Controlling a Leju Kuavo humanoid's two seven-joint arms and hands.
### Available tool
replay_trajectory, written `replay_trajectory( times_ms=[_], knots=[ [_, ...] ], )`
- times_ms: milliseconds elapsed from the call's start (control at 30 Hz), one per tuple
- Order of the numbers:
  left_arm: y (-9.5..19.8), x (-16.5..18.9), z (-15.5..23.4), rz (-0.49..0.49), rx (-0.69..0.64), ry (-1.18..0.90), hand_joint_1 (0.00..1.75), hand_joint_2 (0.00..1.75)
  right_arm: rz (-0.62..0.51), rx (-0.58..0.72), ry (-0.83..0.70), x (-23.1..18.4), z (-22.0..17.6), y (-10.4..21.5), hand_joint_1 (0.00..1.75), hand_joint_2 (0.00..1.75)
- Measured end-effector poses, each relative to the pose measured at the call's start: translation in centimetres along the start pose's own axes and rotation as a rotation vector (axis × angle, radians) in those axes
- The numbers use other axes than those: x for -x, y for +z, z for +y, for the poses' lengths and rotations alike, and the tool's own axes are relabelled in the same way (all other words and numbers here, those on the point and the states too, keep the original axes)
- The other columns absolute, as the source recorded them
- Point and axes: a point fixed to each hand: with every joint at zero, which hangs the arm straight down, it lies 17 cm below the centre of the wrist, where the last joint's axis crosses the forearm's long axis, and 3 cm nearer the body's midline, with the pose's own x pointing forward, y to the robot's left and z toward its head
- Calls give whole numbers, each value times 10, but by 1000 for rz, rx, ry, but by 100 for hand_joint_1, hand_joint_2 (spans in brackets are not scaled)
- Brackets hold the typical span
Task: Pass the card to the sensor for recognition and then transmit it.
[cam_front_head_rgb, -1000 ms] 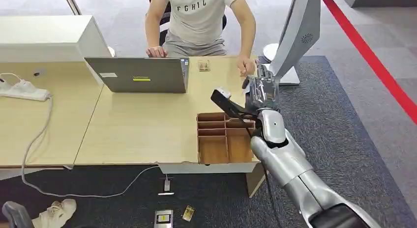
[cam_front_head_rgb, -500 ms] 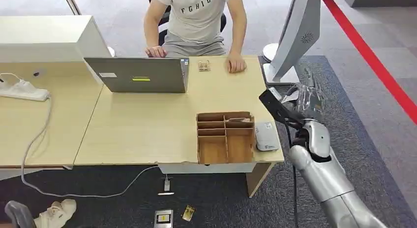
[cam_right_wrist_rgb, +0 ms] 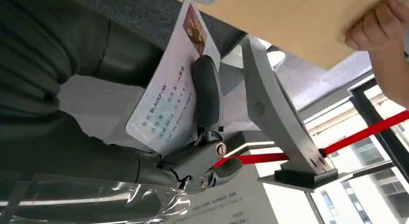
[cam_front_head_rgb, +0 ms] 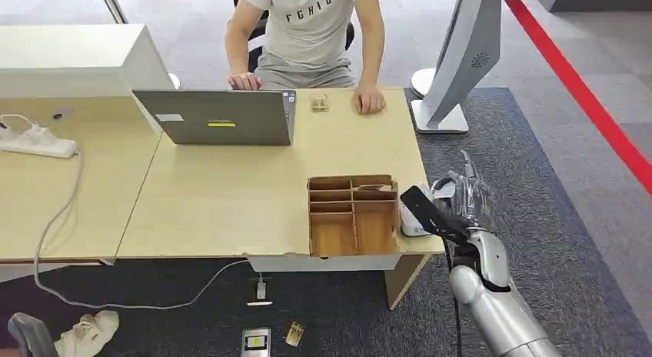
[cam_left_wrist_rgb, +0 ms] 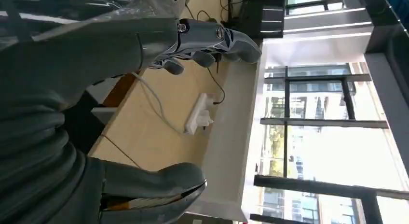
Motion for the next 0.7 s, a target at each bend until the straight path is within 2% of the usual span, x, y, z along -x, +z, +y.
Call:
replay_trajectory(
  times_ms=[400,700],
  knots=[
    [8,-2,-6,-4,39,-23,0,175,52,-79,-30,1,52,-1,175,175],
    [19,5,-13,23,77,-40,0,175,160,-170,3,33,95,10,175,175]
  ],
)
